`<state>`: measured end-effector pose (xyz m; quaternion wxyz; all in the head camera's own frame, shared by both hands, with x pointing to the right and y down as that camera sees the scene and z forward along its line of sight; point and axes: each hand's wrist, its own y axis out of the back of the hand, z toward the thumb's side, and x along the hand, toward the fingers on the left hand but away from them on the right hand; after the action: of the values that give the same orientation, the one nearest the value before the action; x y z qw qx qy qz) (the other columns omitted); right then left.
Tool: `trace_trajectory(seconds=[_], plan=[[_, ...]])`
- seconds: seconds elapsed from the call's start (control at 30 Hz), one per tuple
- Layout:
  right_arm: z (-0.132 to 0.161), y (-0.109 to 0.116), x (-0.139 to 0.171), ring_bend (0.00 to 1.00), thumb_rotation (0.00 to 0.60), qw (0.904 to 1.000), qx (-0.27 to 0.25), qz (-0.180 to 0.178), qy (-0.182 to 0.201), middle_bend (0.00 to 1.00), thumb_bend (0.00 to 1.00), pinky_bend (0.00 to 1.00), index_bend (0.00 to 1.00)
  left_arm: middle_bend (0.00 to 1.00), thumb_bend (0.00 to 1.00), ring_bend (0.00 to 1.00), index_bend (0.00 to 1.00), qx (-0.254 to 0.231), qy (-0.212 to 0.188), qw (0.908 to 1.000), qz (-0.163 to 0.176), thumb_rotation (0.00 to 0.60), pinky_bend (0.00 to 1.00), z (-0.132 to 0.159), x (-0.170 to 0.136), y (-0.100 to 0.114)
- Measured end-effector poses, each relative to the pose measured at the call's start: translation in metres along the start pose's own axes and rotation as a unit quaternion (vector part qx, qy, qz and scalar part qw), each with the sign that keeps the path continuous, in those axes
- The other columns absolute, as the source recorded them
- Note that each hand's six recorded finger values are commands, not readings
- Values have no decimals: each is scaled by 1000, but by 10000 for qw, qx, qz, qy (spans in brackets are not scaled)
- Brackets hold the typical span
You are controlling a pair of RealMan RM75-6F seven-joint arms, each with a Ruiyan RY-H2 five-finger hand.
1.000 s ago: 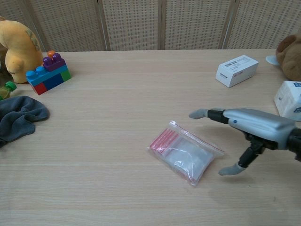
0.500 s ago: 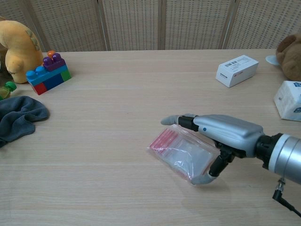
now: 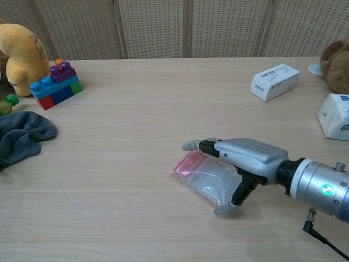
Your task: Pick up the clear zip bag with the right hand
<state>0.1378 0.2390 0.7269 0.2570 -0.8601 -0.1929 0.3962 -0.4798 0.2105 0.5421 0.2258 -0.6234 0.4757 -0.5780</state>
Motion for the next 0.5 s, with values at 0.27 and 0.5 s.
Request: trace_trajectory(seconds=[0.27, 0.5], plan=[[-7, -3, -3, 0, 600, 9999, -8, -73, -97, 0, 0, 21, 0, 0, 0, 0, 35, 11, 6, 10000, -12, 600, 0, 0, 0, -1], [-7, -4, -5, 66, 600, 9997, -143, -197, -95, 49, 0, 261, 8, 0, 0, 0, 35, 12, 14, 10000, -11, 600, 0, -1, 1, -1]])
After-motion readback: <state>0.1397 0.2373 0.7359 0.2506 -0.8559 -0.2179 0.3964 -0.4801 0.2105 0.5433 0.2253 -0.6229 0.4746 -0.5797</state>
